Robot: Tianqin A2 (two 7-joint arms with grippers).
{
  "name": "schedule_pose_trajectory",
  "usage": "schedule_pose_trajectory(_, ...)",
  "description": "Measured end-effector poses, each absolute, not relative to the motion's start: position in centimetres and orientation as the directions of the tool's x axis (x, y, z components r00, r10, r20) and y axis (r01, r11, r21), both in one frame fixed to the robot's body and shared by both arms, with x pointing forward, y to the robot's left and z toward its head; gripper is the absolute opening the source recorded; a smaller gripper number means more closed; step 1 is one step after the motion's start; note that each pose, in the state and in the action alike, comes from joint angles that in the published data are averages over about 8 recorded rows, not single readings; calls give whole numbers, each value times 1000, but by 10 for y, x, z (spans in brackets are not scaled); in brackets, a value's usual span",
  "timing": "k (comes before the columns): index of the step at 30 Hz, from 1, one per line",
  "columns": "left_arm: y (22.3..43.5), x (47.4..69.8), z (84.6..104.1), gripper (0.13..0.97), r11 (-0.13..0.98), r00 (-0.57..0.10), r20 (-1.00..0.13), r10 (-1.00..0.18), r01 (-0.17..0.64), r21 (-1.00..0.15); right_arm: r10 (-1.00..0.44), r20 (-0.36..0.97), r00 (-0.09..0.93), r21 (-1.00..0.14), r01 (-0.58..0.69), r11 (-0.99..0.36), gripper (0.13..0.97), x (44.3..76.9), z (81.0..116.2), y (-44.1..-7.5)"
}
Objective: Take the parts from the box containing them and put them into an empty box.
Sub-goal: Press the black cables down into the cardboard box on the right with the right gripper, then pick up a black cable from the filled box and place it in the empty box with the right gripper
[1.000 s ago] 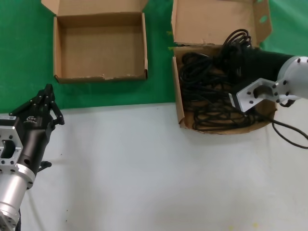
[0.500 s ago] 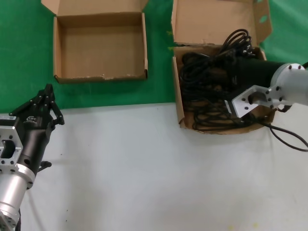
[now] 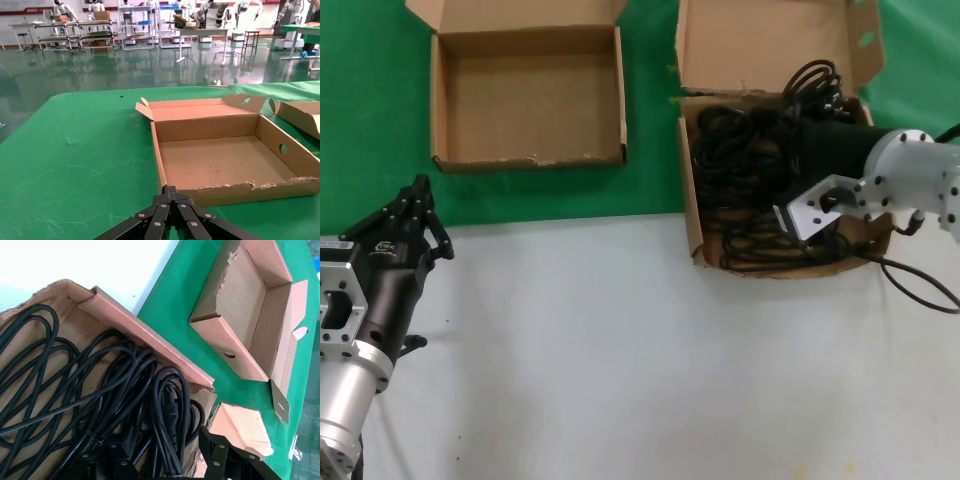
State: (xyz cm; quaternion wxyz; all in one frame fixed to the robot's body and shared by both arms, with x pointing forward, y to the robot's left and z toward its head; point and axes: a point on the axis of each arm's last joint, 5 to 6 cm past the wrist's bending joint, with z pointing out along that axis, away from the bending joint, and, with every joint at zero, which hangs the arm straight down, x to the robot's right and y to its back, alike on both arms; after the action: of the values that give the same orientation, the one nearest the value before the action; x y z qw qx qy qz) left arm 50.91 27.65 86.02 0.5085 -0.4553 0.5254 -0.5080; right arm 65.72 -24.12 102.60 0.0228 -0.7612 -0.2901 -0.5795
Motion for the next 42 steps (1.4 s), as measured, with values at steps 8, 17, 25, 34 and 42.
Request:
schedule_pose_trajectory(8, 277, 509, 860, 145, 69, -68, -72, -995, 38, -997, 418, 896, 154, 306, 468, -829, 462, 666, 1024, -235)
schedule_pose_trajectory(17, 277, 509, 860, 145, 69, -68, -72, -995, 38, -997, 418, 893, 164, 303, 466, -831, 384, 669, 1024, -232)
schedule_pose_trajectory(25, 277, 509, 860, 145, 69, -68, -72, -995, 38, -997, 414, 892, 179, 294, 466, -834, 284, 667, 1024, -231)
schedule_pose_trajectory(34, 277, 509, 860, 145, 69, -68, -72, -995, 38, -997, 410, 893, 186, 287, 464, -838, 191, 663, 1026, -232)
schedule_pose_trajectory(42, 277, 509, 860, 145, 69, -68, -72, -995, 38, -997, 395, 902, 174, 280, 461, -842, 162, 654, 1037, -233)
